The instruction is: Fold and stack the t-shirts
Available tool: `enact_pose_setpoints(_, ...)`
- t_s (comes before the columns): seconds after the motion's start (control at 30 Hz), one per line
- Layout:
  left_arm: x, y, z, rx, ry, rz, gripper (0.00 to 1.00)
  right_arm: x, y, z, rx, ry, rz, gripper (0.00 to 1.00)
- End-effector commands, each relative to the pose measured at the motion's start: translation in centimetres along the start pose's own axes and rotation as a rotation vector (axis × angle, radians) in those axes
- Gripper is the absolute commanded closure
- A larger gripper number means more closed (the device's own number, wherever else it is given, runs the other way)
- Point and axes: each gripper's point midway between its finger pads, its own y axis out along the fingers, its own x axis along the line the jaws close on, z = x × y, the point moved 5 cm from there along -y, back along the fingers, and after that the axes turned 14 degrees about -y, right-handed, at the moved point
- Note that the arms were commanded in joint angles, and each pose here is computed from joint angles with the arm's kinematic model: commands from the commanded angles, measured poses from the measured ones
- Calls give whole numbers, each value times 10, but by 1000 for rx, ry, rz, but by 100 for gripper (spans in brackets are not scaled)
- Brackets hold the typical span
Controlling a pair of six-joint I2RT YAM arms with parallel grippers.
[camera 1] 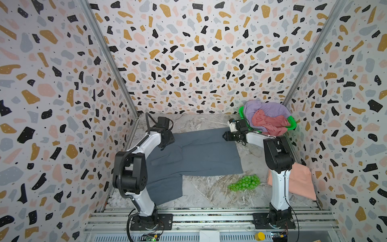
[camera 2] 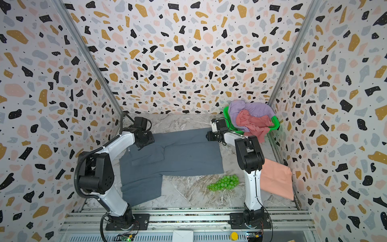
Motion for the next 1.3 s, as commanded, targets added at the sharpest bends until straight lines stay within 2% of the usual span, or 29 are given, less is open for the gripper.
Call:
enact_pose_setpoints(0.0,14,10,-16,-65,-96,28,52,13,-4,-19,-28,-18,-27,52)
enact_pose_setpoints(0.23,37,58,-17,-34,-170,4,51,12,18,0,56,-11,-17,52)
enact_pose_setpoints(0.47,35,101,-36,-1,-161,-20,51,-3,51,-5,76,18,-2,51)
enact_pose_setpoints(0.6,14,127,-60,9,-175,64,51,-23,77,-19,-1,91,-25,51)
enact_pose_setpoints(0.77,-22,144,-105,-36,-189,164,51,-51,99,-69,-173,149,-73,49)
enact_pose_setpoints(0.87,-47,126,-134,-75,-168,244,53,-57,86,-112,-287,164,-131,46)
enact_pose_setpoints(0.93,-58,94,-147,-122,-130,290,52,-51,59,-138,-324,127,-175,43)
enact_pose_setpoints(1.0,-53,57,-152,-193,-121,290,48,-40,28,-150,-327,51,-161,39)
enact_pose_setpoints(1.07,-40,25,-149,-234,-127,281,45,-24,-9,-153,-331,-21,-126,39)
enact_pose_setpoints(1.13,-24,1,-133,-225,-123,252,43,-10,-39,-139,-309,-55,-75,38)
enact_pose_setpoints(1.17,-16,-7,-124,-217,-120,222,42,-5,-49,-130,-290,-56,-56,38)
enact_pose_setpoints(1.2,-3,-15,-112,-206,-121,177,35,1,-62,-120,-271,-51,-32,37)
enact_pose_setpoints(1.27,19,-27,-87,-190,-135,126,32,13,-80,-96,-229,-30,-10,37)
